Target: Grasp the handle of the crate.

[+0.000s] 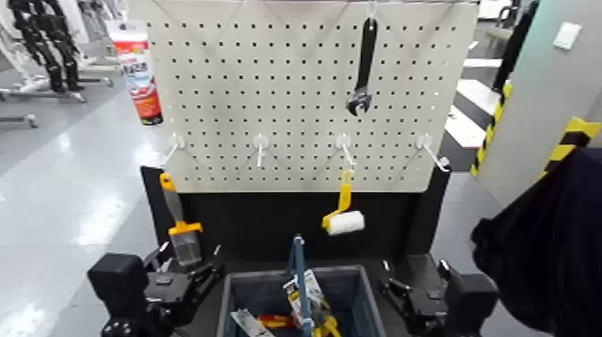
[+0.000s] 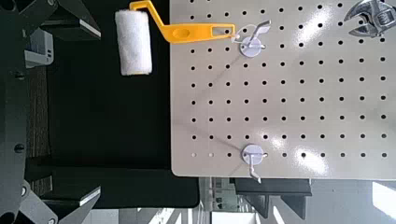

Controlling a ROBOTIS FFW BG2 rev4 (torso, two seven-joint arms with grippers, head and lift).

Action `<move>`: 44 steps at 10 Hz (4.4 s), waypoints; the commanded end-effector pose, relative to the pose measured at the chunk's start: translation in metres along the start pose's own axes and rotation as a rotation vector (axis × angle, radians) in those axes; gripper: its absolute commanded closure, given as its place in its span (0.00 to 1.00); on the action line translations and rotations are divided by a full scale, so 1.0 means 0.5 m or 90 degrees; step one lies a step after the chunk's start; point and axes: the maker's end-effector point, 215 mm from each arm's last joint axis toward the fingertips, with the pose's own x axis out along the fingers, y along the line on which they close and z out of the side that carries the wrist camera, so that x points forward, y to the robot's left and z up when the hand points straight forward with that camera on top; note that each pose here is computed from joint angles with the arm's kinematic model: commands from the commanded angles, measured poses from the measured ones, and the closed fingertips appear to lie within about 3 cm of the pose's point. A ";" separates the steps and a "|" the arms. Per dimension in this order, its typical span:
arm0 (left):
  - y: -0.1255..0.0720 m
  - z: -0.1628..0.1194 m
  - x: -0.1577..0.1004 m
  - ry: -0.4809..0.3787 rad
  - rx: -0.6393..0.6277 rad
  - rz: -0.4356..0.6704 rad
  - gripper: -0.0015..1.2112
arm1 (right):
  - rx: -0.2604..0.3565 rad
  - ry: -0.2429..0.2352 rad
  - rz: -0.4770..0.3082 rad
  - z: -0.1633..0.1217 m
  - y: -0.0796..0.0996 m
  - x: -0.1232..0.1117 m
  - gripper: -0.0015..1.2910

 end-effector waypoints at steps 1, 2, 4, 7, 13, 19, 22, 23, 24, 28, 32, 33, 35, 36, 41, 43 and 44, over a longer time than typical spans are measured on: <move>0.000 -0.003 0.000 0.003 -0.004 -0.002 0.24 | 0.000 0.000 0.000 -0.001 0.001 0.000 0.11; 0.000 -0.002 0.000 0.003 -0.006 -0.003 0.24 | 0.001 0.001 0.001 -0.001 0.002 0.000 0.11; -0.008 -0.011 0.008 0.021 -0.044 -0.026 0.24 | 0.001 0.002 0.001 -0.002 0.002 0.000 0.11; -0.038 -0.010 0.027 0.057 -0.147 -0.081 0.24 | 0.001 0.005 0.000 -0.005 0.001 0.000 0.11; -0.161 -0.054 0.015 0.235 -0.417 -0.254 0.24 | 0.002 0.006 0.003 -0.003 0.003 0.003 0.11; -0.300 -0.060 -0.007 0.329 -0.667 -0.431 0.24 | 0.010 -0.002 0.004 0.003 0.006 0.004 0.11; -0.355 -0.067 -0.004 0.372 -0.712 -0.484 0.24 | 0.013 -0.003 0.005 0.004 0.007 0.004 0.11; -0.357 -0.073 -0.005 0.384 -0.714 -0.486 0.24 | 0.013 -0.004 0.003 0.002 0.004 0.003 0.11; -0.369 -0.073 -0.007 0.393 -0.733 -0.494 0.24 | 0.013 -0.003 0.005 0.002 0.007 0.002 0.11; -0.385 -0.081 -0.011 0.401 -0.780 -0.504 0.65 | 0.016 -0.005 0.004 0.003 0.006 0.002 0.11; -0.386 -0.081 -0.013 0.395 -0.796 -0.506 0.96 | 0.017 -0.005 0.003 0.003 0.004 0.002 0.11; -0.385 -0.082 -0.013 0.395 -0.797 -0.505 0.96 | 0.017 -0.005 0.003 0.003 0.004 0.002 0.11; -0.386 -0.079 -0.013 0.390 -0.799 -0.505 0.96 | 0.017 -0.003 0.003 0.001 0.004 0.001 0.11; -0.388 -0.076 -0.015 0.386 -0.799 -0.507 0.98 | 0.017 -0.003 0.003 0.001 0.004 0.001 0.11; -0.417 -0.027 -0.044 0.365 -0.823 -0.542 0.98 | 0.016 -0.001 0.001 -0.003 0.001 0.000 0.11; -0.426 -0.007 -0.059 0.362 -0.829 -0.553 0.98 | 0.016 -0.001 0.001 -0.003 0.001 0.000 0.11; -0.432 0.003 -0.067 0.361 -0.832 -0.561 0.98 | 0.016 -0.002 0.001 -0.001 0.001 0.001 0.11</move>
